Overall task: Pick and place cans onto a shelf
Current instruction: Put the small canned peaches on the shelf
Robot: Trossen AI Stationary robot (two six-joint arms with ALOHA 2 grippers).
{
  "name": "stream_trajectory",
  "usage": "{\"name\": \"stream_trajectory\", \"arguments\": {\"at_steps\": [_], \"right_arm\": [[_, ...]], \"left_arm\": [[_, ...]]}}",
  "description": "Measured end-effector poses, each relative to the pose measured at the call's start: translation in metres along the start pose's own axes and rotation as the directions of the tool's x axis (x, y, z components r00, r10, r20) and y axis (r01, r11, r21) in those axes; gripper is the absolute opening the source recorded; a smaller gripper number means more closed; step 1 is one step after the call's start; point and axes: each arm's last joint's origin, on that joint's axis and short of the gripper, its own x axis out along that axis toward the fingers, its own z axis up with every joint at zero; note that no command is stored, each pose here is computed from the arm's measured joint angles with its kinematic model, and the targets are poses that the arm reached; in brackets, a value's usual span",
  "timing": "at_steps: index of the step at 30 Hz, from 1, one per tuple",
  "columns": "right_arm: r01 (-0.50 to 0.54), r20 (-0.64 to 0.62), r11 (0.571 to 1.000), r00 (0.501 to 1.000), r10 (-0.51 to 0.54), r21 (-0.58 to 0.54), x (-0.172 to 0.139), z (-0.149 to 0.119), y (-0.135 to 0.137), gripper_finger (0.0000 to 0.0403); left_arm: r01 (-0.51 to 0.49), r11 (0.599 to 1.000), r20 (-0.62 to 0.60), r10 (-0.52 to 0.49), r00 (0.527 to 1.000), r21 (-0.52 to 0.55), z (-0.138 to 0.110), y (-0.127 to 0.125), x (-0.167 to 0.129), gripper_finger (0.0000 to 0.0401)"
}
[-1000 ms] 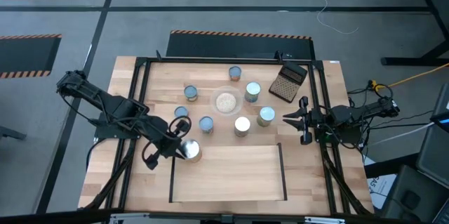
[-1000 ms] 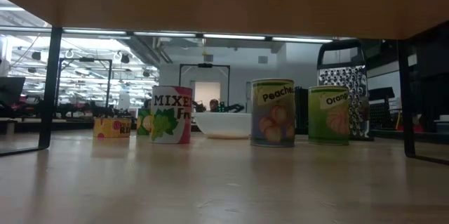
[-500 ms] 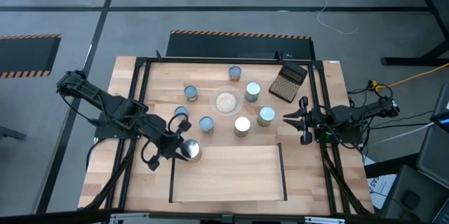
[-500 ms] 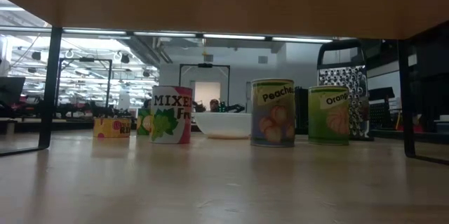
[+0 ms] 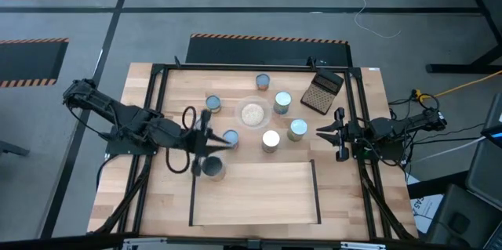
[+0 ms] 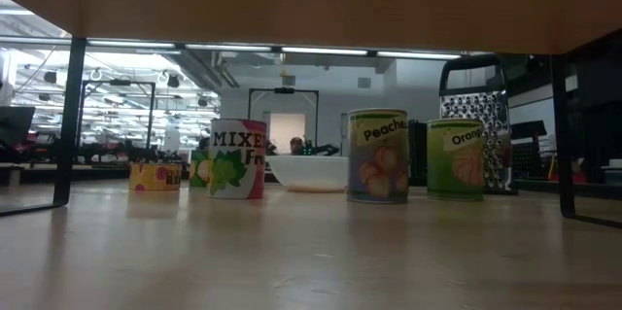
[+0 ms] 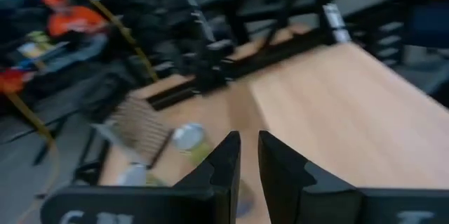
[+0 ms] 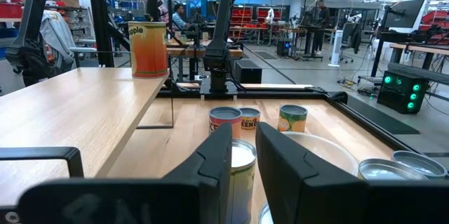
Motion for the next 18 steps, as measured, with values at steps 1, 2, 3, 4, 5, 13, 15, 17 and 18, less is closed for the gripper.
{"name": "stream_trajectory", "arguments": {"at_steps": [1, 2, 3, 4, 5, 13, 15, 17, 18], "right_arm": [[0.000, 0.000, 1.000, 1.000, 0.000, 0.000, 0.000, 0.000, 0.000, 0.0071], [0.000, 0.000, 1.000, 1.000, 0.000, 0.000, 0.000, 0.000, 0.000, 0.0071], [0.000, 0.000, 1.000, 1.000, 0.000, 0.000, 0.000, 0.000, 0.000, 0.0071], [0.000, 0.000, 1.000, 1.000, 0.000, 0.000, 0.000, 0.000, 0.000, 0.0071], [0.000, 0.000, 1.000, 1.000, 0.000, 0.000, 0.000, 0.000, 0.000, 0.0071], [0.000, 0.000, 1.000, 1.000, 0.000, 0.000, 0.000, 0.000, 0.000, 0.0071], [0.000, 0.000, 1.000, 1.000, 0.000, 0.000, 0.000, 0.000, 0.000, 0.0071], [0.000, 0.000, 1.000, 1.000, 0.000, 0.000, 0.000, 0.000, 0.000, 0.0071], [0.000, 0.000, 1.000, 1.000, 0.000, 0.000, 0.000, 0.000, 0.000, 0.0071]], "left_arm": [[-0.024, 1.000, 0.005, 0.024, 1.000, -0.009, 0.000, 0.003, 0.001, 0.0042], [-0.044, 0.999, 0.008, 0.044, 0.999, -0.018, 0.000, 0.007, 0.002, 0.0040], [-0.060, 0.998, 0.008, 0.060, 0.998, -0.024, 0.000, 0.011, 0.004, 0.0039], [-0.077, 0.997, 0.002, 0.077, 0.997, -0.029, -0.001, 0.015, 0.005, 0.0037], [-0.096, 0.995, -0.005, 0.096, 0.995, -0.040, -0.002, 0.019, 0.006, 0.0035], [-0.316, 0.922, -0.099, 0.302, 0.948, -0.225, -0.020, 0.073, 0.017, 0.0016], [-0.377, 0.892, -0.130, 0.355, 0.926, -0.250, -0.025, 0.086, 0.017, 0.0013], [-0.420, 0.869, -0.165, 0.389, 0.906, -0.260, -0.031, 0.097, 0.017, 0.0015], [-0.435, 0.858, -0.183, 0.397, 0.899, -0.272, -0.034, 0.103, 0.017, 0.0019]]}}
